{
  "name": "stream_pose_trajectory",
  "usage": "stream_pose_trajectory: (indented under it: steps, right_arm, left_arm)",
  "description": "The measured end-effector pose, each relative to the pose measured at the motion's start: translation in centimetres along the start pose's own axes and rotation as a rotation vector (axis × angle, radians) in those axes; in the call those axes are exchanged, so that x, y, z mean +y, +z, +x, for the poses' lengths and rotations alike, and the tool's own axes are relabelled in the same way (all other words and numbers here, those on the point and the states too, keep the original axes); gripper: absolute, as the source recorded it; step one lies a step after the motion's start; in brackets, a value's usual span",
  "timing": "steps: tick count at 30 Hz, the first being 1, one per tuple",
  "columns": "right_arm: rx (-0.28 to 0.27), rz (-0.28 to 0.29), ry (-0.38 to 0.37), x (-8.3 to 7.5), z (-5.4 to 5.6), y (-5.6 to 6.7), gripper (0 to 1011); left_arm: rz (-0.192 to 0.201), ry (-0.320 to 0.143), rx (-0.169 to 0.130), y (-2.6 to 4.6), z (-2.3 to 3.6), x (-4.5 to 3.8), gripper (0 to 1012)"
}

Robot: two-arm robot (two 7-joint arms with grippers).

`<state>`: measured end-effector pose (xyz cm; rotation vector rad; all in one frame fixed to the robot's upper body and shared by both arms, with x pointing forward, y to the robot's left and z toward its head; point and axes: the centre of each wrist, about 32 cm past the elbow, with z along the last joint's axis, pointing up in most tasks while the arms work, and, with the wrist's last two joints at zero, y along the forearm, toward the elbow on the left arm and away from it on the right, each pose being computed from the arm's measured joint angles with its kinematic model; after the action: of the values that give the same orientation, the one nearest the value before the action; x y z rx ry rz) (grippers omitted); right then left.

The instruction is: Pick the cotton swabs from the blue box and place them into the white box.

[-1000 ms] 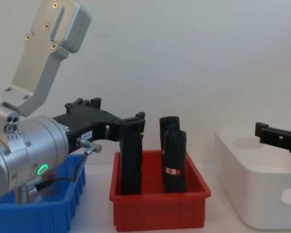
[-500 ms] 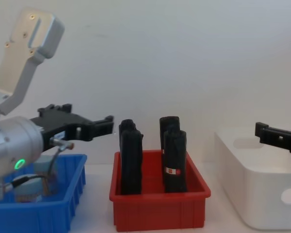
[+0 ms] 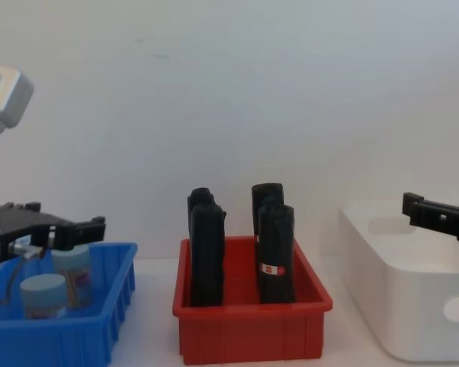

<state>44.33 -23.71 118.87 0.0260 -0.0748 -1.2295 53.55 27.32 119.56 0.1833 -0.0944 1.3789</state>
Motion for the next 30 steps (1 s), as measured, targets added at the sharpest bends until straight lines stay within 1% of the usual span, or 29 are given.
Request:
stream_pose_trajectory:
  steps: [1, 3, 4, 6, 7, 8, 10, 14, 20, 23, 30]
  right_arm:
    - [0.000, 0.000, 0.000, 0.0, 0.0, 0.0, 1001]
    - [0.000, 0.000, 0.000, 0.0, 0.0, 0.0, 1001]
    - [0.000, 0.000, 0.000, 0.0, 0.0, 0.0, 1001]
    - [0.000, 0.000, 0.000, 0.0, 0.0, 0.0, 1001]
    - [0.000, 0.000, 0.000, 0.0, 0.0, 0.0, 1001]
    - [0.000, 0.000, 0.000, 0.0, 0.0, 0.0, 1001]
    - [0.000, 0.000, 0.000, 0.0, 0.0, 0.0, 1002]
    - [0.000, 0.000, 0.000, 0.0, 0.0, 0.0, 1002]
    - [0.000, 0.000, 0.000, 0.0, 0.0, 0.0, 1001]
    - [0.000, 0.000, 0.000, 0.0, 0.0, 0.0, 1001]
    - [0.000, 0.000, 0.000, 0.0, 0.0, 0.0, 1001]
  left_arm:
    - [0.015, 0.008, 0.004, -0.25, 0.45, -0.08, 1004]
    - [0.026, 0.012, 0.008, -0.44, 0.83, -0.15, 1004]
    - [0.037, 0.014, 0.011, -0.62, 1.19, -0.23, 1004]
    - [0.050, 0.015, 0.015, -0.82, 1.58, -0.33, 1004]
    - [0.053, 0.013, 0.017, -0.88, 1.67, -0.36, 1004]
    - [0.065, 0.010, 0.020, -1.08, 2.03, -0.47, 1004]
    - [0.076, 0.006, 0.023, -1.26, 2.35, -0.59, 1004]
    - [0.102, -0.012, 0.031, -1.73, 3.08, -0.96, 1004]
    - [0.133, -0.032, 0.041, -2.33, 3.77, -1.61, 1004]
    - [0.150, -0.038, 0.045, -2.75, 4.10, -1.90, 1004]
    - [0.175, -0.049, 0.050, -3.30, 4.65, -2.45, 1004]
